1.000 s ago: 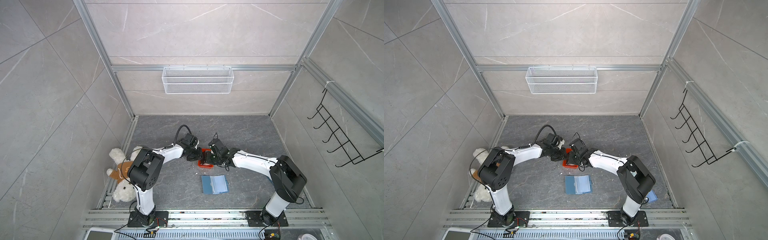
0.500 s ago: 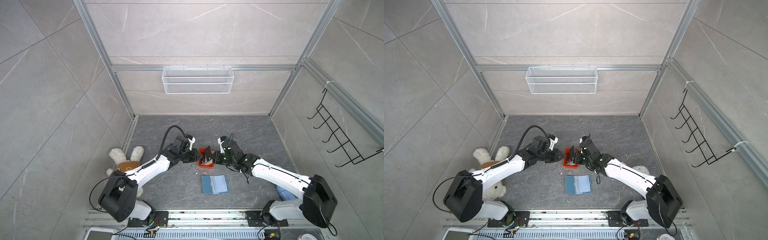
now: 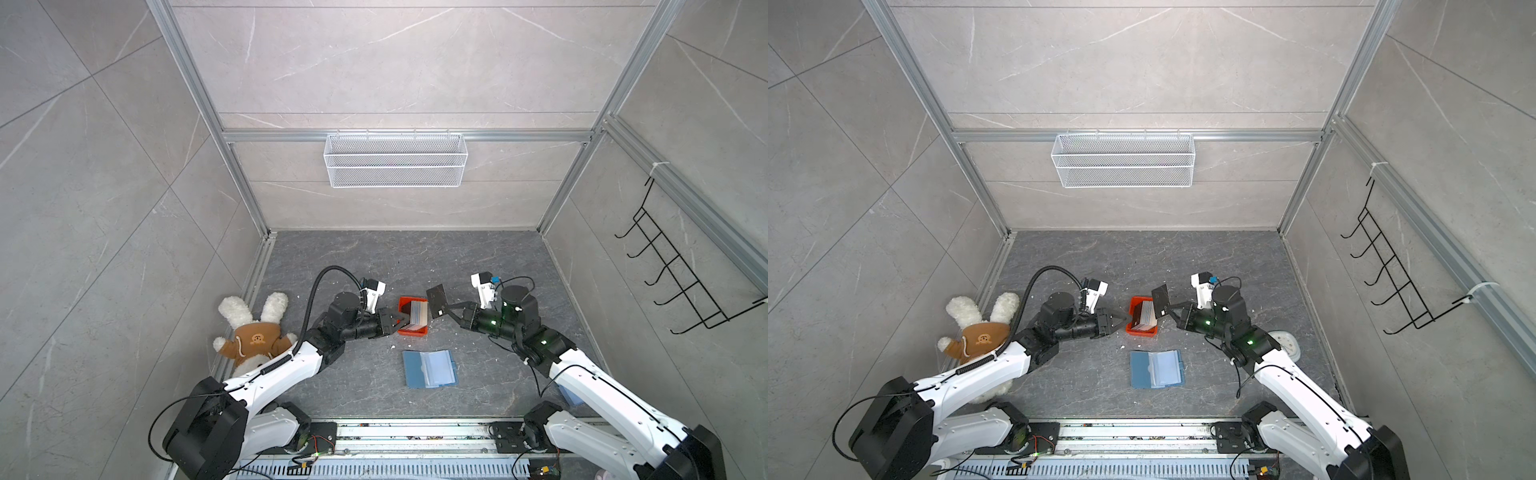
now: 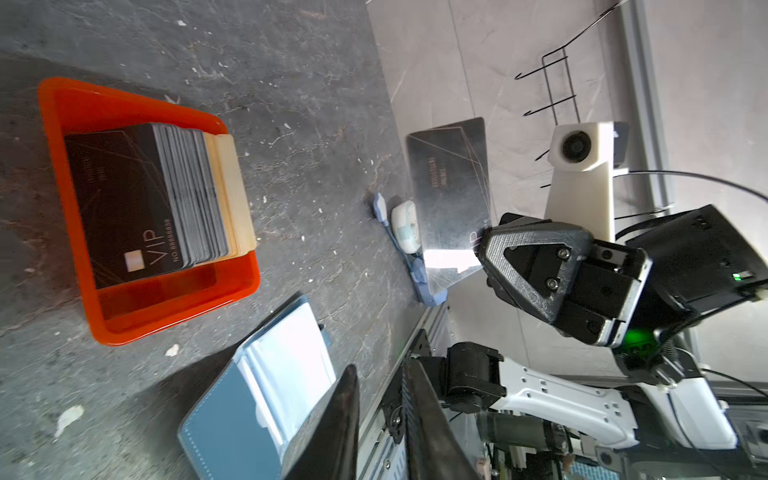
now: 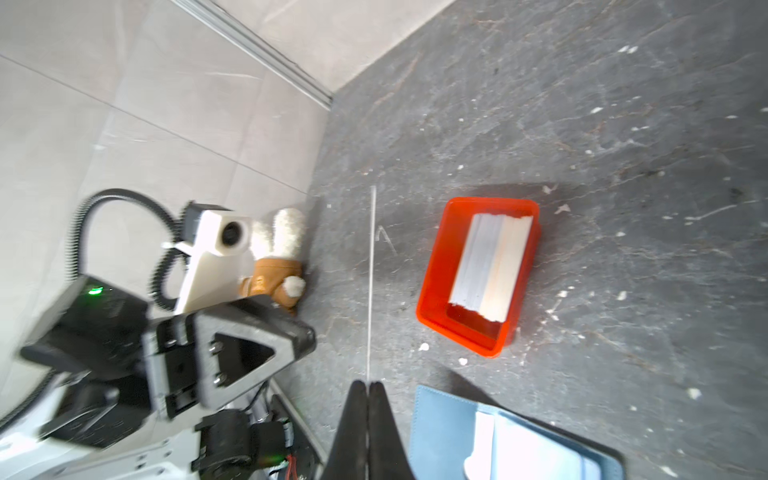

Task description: Put the credit cards into the card holder

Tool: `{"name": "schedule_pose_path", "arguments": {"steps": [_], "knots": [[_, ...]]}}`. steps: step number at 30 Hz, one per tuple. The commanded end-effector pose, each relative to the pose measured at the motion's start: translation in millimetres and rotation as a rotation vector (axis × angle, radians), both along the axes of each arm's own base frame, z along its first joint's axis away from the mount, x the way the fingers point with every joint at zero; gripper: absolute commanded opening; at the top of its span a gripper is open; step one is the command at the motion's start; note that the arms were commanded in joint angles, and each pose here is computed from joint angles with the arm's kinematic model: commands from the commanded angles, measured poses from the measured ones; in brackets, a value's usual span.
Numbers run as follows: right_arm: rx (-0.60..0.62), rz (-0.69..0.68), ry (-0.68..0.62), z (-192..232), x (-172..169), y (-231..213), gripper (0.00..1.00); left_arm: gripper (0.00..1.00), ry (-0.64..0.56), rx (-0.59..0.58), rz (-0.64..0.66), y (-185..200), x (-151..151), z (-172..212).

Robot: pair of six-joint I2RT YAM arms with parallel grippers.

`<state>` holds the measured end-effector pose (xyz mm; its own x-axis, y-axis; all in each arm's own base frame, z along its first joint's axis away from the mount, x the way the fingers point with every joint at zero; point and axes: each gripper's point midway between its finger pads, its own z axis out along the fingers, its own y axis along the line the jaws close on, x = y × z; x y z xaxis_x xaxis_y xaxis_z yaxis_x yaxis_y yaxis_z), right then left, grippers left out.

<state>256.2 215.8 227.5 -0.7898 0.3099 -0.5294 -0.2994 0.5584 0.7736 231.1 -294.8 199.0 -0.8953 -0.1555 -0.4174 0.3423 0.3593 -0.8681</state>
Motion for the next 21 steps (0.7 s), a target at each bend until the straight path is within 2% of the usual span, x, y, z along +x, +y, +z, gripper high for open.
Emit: {"name": "schedule_pose_path", "arguments": {"steps": [1,8,21], "knots": [[0.148,0.105,-0.034,29,-17,7,0.0,0.23,-0.108,-0.156,-0.057,-13,-8,52],[0.262,0.149,-0.038,44,-28,6,0.0,0.23,-0.144,-0.218,-0.132,-35,-22,75],[0.268,0.167,-0.037,43,-33,6,0.0,0.23,-0.155,-0.255,-0.141,-44,-21,88]]}}
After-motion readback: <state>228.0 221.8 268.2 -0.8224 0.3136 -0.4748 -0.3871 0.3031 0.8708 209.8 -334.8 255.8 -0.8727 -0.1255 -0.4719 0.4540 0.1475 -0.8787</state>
